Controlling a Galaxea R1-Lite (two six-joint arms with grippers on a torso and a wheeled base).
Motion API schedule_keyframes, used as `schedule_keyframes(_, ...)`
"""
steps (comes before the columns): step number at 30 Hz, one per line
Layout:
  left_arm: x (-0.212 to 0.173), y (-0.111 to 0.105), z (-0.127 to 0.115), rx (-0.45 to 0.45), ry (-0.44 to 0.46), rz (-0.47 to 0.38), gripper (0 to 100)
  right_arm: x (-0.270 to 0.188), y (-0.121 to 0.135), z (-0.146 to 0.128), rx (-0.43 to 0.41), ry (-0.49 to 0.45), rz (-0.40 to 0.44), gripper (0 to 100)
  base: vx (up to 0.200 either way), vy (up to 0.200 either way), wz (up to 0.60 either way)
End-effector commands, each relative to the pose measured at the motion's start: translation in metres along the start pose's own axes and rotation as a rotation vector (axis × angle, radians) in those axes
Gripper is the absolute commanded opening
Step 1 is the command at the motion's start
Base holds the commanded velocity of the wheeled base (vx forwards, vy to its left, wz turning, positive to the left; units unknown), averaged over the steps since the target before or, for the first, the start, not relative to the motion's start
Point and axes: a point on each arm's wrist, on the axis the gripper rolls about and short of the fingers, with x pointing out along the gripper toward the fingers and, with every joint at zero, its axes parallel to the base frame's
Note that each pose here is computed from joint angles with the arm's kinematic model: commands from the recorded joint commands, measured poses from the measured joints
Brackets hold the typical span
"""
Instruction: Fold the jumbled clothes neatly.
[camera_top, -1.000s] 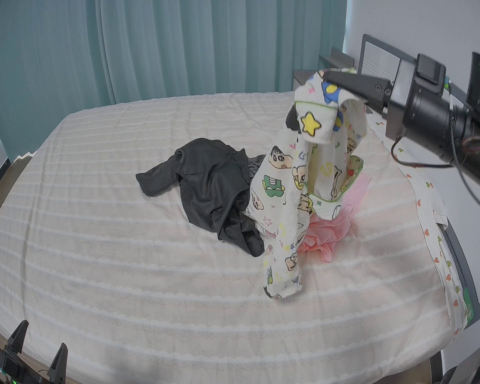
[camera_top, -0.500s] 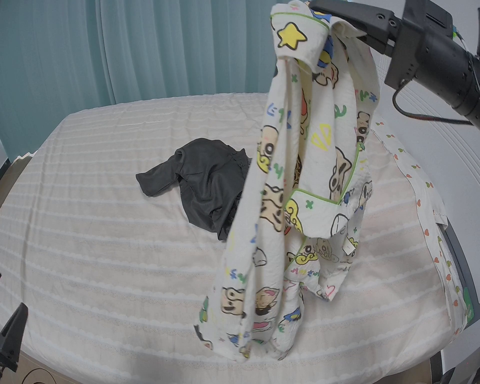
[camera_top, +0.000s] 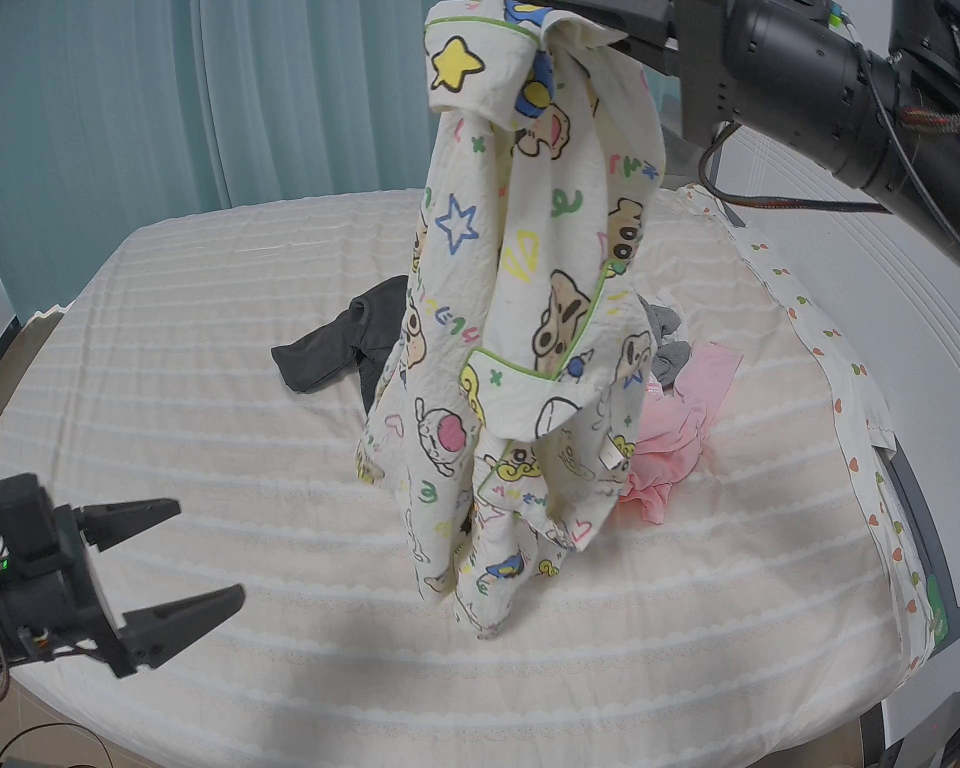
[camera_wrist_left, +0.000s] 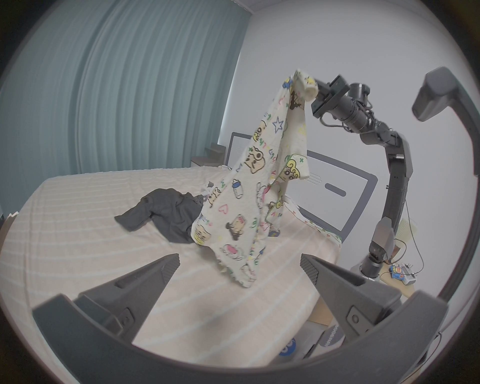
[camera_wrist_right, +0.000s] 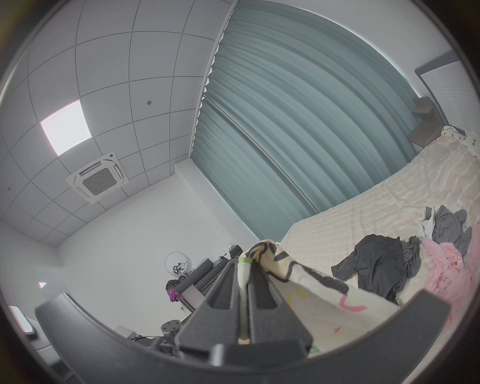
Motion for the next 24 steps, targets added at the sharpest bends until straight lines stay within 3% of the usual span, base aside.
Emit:
schedule_keyframes(1, 0.082, 0.017, -0.010, -0.018, 0.129, -0.051, 100, 0.008, 0.013, -0.009, 0.015, 0.027, 0.028, 0, 0.000, 0.000, 0.00)
schedule_keyframes(7, 0.105, 0.027, -0.015, -0.029, 0.130, -0.036, 100, -0.012, 0.021, 0.000, 0.019, 0.057, 0.009, 0, 0.000, 0.000, 0.00)
schedule_keyframes(21, 0.104, 0.044, -0.006, -0.063, 0.066, 0.019, 100, -0.053, 0.033, 0.013, 0.031, 0.163, -0.012, 0, 0.000, 0.000, 0.00)
schedule_keyframes(24, 0.105, 0.040, -0.011, -0.106, 0.087, -0.091, 100, -0.059, 0.036, 0.014, 0.047, 0.197, 0.006, 0, 0.000, 0.000, 0.00)
